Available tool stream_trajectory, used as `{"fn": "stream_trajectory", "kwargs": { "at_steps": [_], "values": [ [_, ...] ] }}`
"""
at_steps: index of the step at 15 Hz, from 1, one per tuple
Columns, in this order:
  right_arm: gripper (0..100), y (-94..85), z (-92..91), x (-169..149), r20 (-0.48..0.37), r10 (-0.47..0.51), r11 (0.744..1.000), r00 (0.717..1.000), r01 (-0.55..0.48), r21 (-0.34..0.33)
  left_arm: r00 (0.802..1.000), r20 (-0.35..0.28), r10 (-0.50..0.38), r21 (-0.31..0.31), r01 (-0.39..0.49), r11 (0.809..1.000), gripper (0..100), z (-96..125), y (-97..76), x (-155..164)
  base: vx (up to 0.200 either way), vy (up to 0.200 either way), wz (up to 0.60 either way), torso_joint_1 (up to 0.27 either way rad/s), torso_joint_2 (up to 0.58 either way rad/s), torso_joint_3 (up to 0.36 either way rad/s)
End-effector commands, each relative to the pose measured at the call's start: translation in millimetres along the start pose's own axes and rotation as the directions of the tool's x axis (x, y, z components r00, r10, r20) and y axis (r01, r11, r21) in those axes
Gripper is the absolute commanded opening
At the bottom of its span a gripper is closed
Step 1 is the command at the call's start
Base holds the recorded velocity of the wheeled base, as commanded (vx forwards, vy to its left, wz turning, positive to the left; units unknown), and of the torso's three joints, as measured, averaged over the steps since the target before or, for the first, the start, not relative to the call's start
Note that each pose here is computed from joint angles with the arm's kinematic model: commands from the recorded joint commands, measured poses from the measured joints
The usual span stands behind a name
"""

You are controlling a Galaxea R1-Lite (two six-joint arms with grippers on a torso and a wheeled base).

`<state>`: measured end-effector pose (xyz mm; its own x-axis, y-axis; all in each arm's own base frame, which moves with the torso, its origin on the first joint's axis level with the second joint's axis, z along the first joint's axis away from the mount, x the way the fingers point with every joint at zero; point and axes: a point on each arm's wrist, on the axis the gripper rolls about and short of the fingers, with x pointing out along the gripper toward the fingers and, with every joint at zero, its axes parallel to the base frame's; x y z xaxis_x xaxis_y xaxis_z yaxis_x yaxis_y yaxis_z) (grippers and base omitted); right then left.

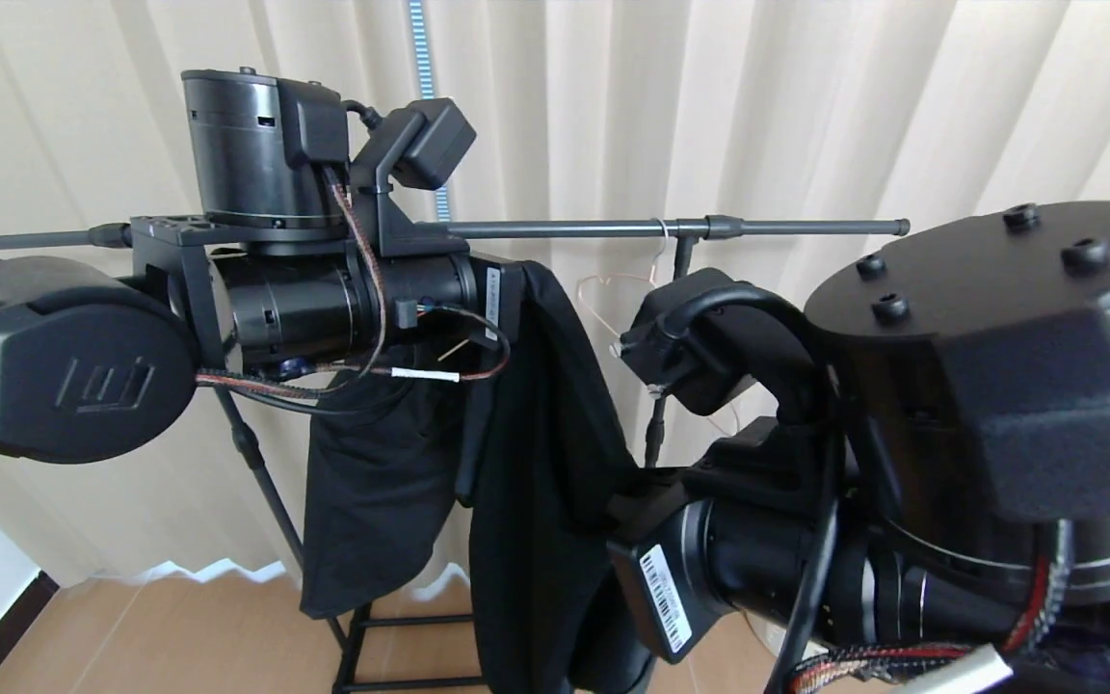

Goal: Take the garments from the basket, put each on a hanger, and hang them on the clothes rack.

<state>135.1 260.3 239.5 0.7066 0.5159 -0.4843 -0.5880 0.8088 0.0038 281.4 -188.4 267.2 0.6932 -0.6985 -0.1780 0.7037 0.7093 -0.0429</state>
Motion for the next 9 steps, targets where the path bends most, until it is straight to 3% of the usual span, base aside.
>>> {"fn": "stream_trajectory", "kwargs": {
  "at_steps": [1,2,7,9],
  "values": [
    [0,19.2,0.2,16,0.007,0.051,0.996,0.999,-0.051,0.069,0.998,0.0,-0.056,-0.008,0.056,0.998,0,0,2.5,11,0.0,0.0,0.0,0.0,0.0,0.0],
    [0,24.5,1.1,27,0.027,0.052,0.991,0.998,-0.055,0.123,0.994,0.004,-0.111,-0.008,0.112,0.994,0,1,1.1,11,0.0,0.0,0.0,0.0,0.0,0.0],
    [0,23.6,0.4,27,0.027,0.05,0.991,0.998,-0.053,0.123,0.994,0.003,-0.106,-0.012,0.106,0.994,0,0,8.2,9,0.0,0.0,0.0,0.0,0.0,0.0],
    [0,-3.7,-0.3,21,-0.058,-0.046,0.998,0.997,0.047,0.031,1.0,-0.013,0.001,-0.013,-0.001,1.0,0,-1,21.0,6,0.0,0.0,0.0,0.0,0.0,0.0]
  ]
}}
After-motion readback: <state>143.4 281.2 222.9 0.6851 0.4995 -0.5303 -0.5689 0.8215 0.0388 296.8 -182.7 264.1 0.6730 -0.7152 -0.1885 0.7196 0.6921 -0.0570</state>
